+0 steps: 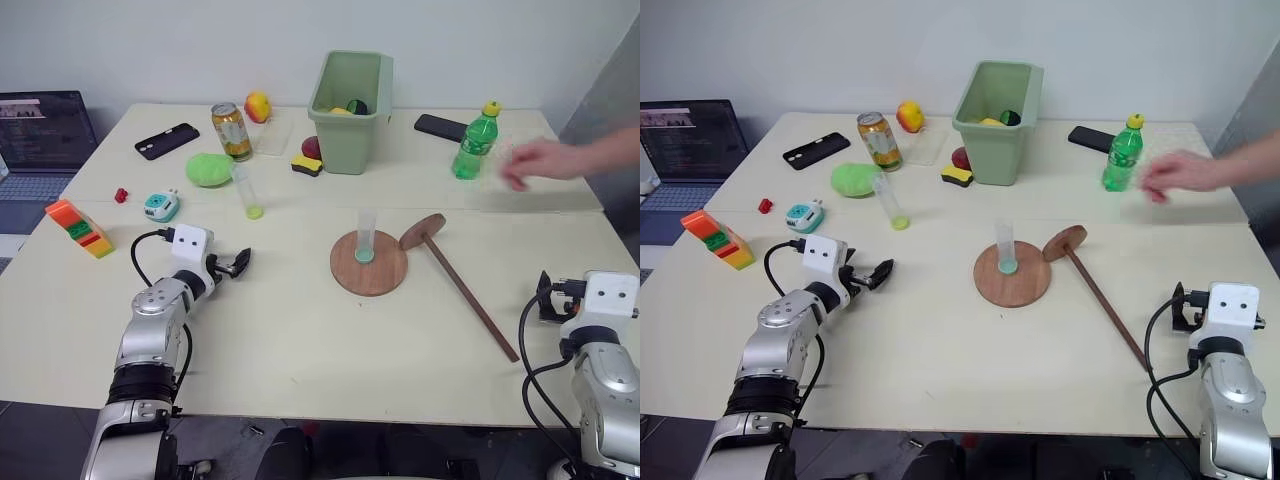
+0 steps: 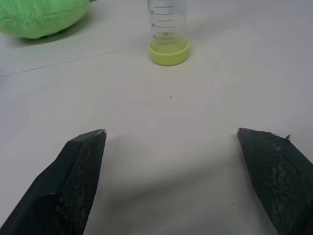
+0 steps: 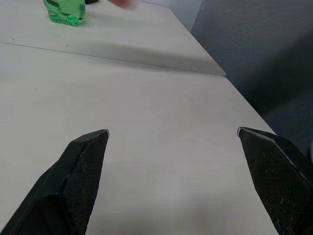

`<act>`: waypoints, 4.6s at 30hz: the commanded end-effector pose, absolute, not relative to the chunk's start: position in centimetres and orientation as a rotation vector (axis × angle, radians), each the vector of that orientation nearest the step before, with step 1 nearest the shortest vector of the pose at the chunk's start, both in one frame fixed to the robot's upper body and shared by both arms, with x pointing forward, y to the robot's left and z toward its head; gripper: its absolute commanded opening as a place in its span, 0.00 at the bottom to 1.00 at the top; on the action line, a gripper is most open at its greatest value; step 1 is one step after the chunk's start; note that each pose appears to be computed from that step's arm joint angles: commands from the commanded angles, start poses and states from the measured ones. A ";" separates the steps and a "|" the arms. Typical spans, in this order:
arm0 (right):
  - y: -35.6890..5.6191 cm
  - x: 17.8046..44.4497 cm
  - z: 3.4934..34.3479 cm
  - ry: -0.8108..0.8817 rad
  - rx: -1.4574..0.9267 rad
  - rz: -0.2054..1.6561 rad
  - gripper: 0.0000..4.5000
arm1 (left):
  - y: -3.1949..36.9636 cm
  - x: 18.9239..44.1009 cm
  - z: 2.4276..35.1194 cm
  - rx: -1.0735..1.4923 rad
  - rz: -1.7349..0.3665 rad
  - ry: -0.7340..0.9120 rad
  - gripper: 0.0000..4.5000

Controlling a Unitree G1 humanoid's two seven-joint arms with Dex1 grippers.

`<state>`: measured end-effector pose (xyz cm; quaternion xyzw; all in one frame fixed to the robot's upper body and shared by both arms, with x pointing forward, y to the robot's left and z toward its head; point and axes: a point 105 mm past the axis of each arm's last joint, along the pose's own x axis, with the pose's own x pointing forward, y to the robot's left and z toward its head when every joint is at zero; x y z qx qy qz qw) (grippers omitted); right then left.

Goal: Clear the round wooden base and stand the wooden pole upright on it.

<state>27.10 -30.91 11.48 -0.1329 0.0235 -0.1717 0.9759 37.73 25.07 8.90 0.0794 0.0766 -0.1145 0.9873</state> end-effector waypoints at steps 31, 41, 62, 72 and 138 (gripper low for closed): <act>-16.3 23.5 18.5 -0.073 -0.124 0.637 0.99 | 11.2 35.3 20.7 0.254 -1.209 0.011 1.00; -12.4 21.8 20.3 -0.160 -0.100 0.734 0.99 | 5.6 37.0 20.1 0.275 -1.360 -0.052 1.00; -12.4 21.5 20.7 -0.160 -0.092 0.633 1.00 | 3.8 38.8 19.1 0.265 -1.374 -0.076 0.43; -12.0 21.6 20.8 -0.153 -0.089 0.672 1.00 | 4.2 39.1 20.4 0.236 -1.337 -0.106 0.28; -9.1 22.3 23.3 -0.159 -0.028 0.986 1.00 | 29.1 44.7 19.6 0.060 -0.080 -0.051 0.35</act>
